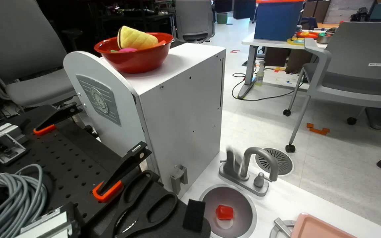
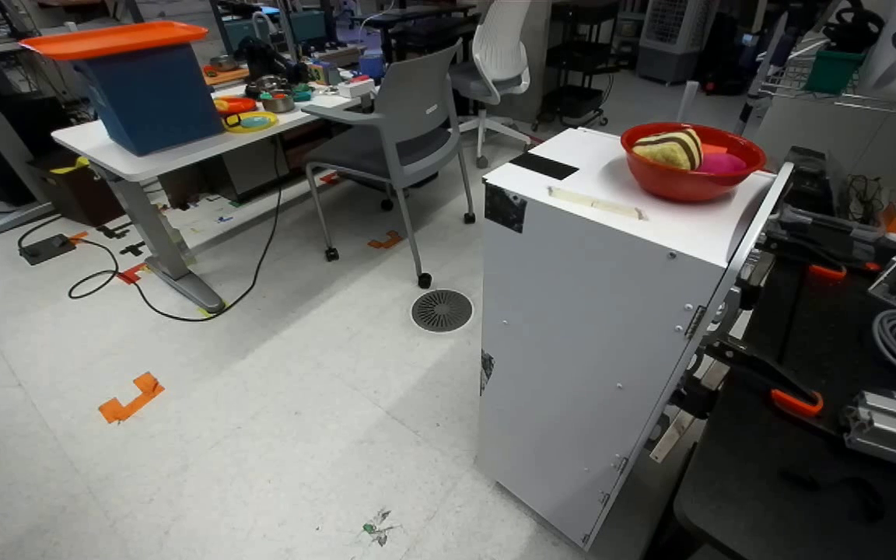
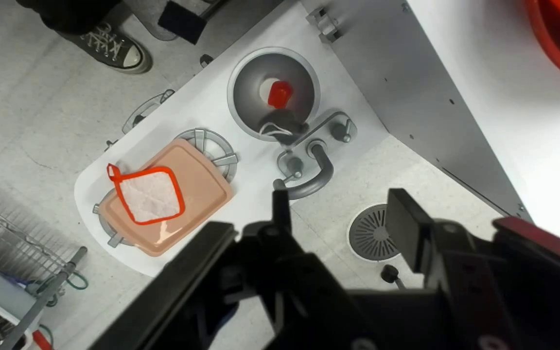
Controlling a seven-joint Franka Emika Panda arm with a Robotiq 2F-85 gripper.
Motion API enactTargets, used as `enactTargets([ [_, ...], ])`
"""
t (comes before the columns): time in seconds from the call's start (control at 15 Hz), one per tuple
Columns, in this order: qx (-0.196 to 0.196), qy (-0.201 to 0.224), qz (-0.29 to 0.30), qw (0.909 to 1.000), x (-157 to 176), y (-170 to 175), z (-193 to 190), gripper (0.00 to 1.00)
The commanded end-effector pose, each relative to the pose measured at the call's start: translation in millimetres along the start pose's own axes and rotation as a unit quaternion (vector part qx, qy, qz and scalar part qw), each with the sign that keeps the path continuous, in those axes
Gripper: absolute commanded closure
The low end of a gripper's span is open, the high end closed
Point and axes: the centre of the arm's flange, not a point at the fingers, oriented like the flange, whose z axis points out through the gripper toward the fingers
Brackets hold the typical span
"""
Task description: Remove the gray toy from the bowl and put in it in the toy sink
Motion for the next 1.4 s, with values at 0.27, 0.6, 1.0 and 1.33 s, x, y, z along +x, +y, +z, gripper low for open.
enactTargets([
  [0.27,0.011,-0.002,0.000,0.9999,-1,6,3,0.00],
  [0.6,0.007,-0.002,-0.013,0.9999,-11,-1,-2,0.00],
  [1.0,0.009,0.005,-0.056,0.9984,-37,-26,-20,0.00],
  [1.33,0.009,0.002,-0.043,0.9990,-26,-28,-10,0.00],
])
